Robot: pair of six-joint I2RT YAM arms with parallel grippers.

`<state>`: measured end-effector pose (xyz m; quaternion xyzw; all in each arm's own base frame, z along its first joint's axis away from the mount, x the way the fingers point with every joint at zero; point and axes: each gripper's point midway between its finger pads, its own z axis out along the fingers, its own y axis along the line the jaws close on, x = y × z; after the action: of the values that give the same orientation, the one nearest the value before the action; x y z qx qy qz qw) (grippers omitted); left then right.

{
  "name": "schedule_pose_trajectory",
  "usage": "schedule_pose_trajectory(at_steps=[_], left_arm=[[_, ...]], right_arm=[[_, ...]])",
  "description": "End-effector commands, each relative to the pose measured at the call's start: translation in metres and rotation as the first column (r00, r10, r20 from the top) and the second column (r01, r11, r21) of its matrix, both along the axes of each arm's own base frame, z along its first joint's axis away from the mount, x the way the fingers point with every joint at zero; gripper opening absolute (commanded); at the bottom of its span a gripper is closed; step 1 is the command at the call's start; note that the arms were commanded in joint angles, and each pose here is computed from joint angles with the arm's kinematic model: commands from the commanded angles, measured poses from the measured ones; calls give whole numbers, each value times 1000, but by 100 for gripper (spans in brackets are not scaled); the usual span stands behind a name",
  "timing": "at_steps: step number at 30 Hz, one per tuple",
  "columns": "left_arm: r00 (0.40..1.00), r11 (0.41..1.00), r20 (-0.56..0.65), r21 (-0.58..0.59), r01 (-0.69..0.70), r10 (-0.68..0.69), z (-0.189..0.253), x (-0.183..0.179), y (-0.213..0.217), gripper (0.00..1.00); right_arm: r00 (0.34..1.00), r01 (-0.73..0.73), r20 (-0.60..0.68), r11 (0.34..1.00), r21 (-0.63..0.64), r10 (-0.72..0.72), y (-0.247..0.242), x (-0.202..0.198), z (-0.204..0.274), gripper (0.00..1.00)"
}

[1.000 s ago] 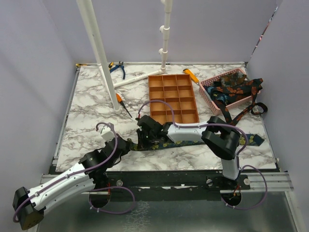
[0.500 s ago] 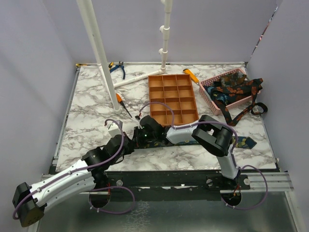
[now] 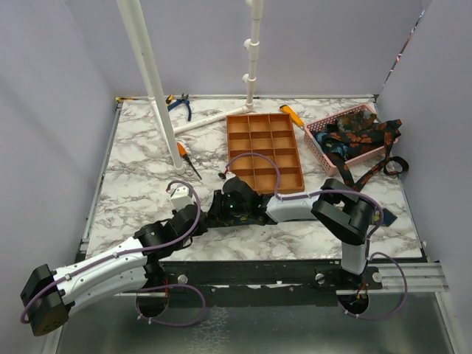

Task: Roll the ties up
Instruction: Roll the tie at the center of the board.

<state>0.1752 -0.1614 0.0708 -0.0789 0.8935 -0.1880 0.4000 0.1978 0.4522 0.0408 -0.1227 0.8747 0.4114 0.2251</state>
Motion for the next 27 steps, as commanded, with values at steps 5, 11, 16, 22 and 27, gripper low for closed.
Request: schedule_pose_trajectory(at_steps=[5, 11, 16, 22, 27], left_arm=[[999, 996, 53, 88, -12, 7, 16, 13, 3, 0], [999, 983, 34, 182, 31, -38, 5, 13, -4, 0], [997, 968, 18, 239, 72, -78, -6, 10, -17, 0], [995, 964, 2, 251, 94, -98, -21, 10, -36, 0], [994, 969, -3, 225, 103, -105, -25, 10, -49, 0]], right_arm=[[988, 144, 86, 976, -166, -131, -46, 13, 6, 27], [969, 232, 143, 942, -241, -202, -89, 13, 12, 31], [962, 260, 155, 930, -261, -226, -121, 1, 14, 32], [970, 227, 137, 948, -224, -200, -128, -12, 19, 32], [970, 224, 144, 945, -239, -194, -132, -13, 22, 32]])
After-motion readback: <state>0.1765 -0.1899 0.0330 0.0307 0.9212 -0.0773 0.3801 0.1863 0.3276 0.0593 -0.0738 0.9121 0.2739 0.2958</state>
